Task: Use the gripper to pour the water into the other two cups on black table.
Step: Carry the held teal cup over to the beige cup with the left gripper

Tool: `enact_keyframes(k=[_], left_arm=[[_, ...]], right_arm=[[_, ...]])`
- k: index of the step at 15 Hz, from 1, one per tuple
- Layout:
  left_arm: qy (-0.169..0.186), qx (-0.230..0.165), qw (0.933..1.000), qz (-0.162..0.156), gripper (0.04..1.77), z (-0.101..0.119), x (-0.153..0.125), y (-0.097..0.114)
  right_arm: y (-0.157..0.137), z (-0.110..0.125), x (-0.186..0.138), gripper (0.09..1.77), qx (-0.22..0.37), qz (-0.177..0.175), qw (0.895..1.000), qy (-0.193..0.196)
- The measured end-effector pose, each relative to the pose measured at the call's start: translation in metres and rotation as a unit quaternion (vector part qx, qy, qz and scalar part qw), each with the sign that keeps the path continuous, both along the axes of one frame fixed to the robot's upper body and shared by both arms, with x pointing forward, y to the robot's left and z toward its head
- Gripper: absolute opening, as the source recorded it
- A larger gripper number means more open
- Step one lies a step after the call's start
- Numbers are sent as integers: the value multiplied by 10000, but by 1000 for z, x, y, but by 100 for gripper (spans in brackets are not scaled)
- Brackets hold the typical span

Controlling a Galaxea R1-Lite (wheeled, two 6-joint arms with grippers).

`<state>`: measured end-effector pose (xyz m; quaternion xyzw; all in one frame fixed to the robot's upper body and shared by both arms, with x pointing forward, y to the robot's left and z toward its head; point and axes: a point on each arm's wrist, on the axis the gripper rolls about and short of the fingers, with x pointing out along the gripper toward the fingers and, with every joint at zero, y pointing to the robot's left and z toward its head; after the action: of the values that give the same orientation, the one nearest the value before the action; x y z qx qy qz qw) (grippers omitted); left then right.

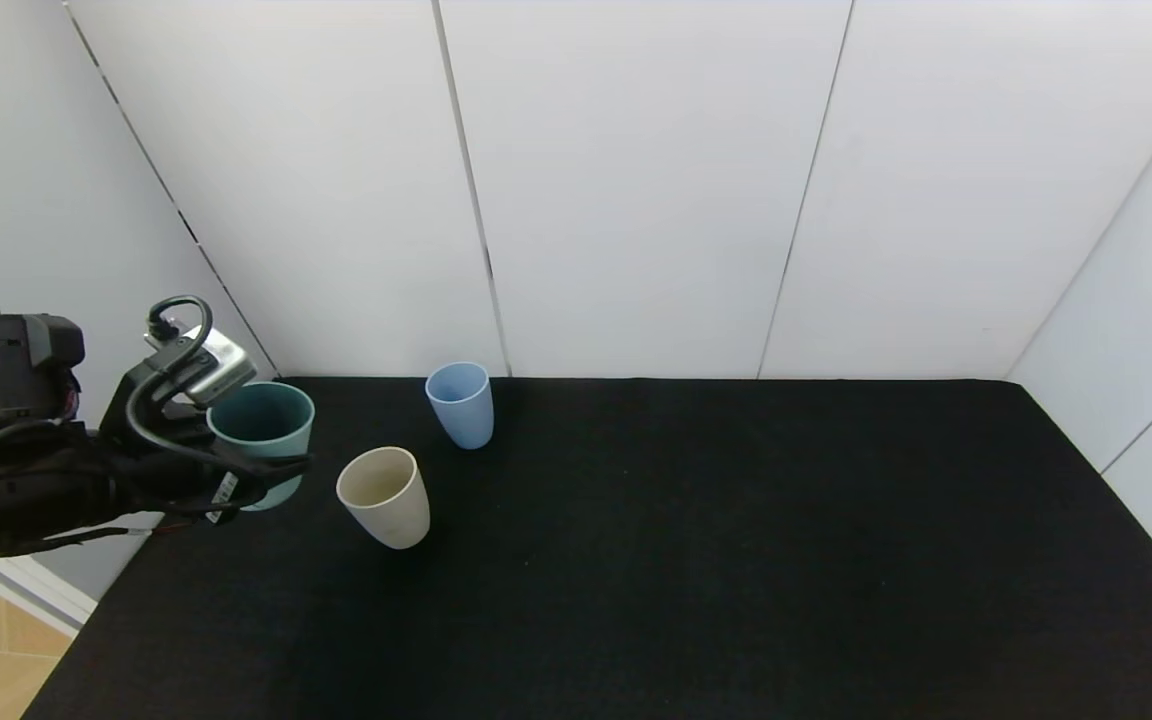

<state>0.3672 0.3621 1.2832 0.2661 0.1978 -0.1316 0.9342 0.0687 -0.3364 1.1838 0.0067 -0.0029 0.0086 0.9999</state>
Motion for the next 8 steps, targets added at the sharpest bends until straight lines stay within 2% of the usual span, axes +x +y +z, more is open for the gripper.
enact_keyframes(k=[3,5,8], left_arm=[[90,383,9991,123,115,-6,5,-1],[121,542,9984,93,115,-8,6,-1],[164,969,9950,152,115,-12,10,1]], right_arm=[[0,0,0,171,0,2,10000,0],[0,0,0,171,0,2,10000,0],[0,0,0,171,0,2,10000,0]])
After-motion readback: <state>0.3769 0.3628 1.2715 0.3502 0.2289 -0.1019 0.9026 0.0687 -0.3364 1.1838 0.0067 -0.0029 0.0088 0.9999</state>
